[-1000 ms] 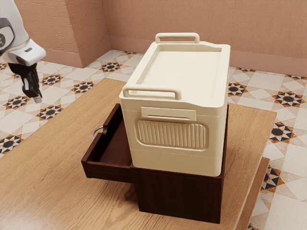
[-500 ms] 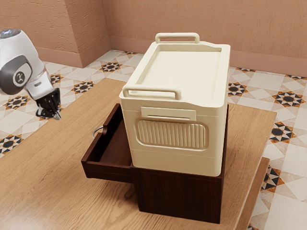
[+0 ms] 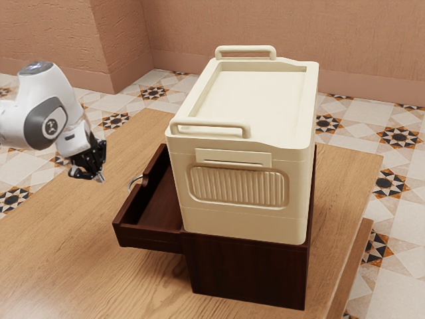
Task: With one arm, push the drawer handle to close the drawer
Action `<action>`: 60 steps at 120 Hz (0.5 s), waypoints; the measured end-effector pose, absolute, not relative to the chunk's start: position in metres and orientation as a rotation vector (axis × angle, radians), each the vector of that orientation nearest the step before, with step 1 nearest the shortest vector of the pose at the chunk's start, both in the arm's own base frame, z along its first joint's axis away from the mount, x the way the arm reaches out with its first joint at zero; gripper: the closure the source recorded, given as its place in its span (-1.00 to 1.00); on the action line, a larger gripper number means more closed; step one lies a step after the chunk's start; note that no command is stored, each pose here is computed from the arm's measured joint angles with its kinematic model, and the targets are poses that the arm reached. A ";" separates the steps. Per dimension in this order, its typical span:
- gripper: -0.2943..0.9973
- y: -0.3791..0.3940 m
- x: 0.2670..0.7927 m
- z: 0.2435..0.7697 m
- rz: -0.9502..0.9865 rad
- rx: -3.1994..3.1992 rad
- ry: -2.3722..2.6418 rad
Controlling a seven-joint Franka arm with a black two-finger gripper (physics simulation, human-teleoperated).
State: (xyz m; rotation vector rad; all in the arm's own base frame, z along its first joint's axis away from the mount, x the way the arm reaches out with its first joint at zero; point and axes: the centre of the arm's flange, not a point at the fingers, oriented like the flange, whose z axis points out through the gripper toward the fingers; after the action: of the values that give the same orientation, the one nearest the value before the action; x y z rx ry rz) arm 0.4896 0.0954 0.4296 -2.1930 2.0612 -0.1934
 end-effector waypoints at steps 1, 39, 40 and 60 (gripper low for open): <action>0.67 0.095 0.490 0.429 -0.193 -2.191 2.065; 0.67 0.073 0.501 0.410 -0.221 -2.129 2.158; 0.67 0.072 0.501 0.409 -0.222 -2.127 2.161; 0.67 0.061 0.507 0.403 -0.257 -2.111 2.190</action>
State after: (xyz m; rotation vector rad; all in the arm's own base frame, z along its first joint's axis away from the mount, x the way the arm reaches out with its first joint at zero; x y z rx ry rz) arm 0.5066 0.0606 0.4027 -2.1115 2.1896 -0.2569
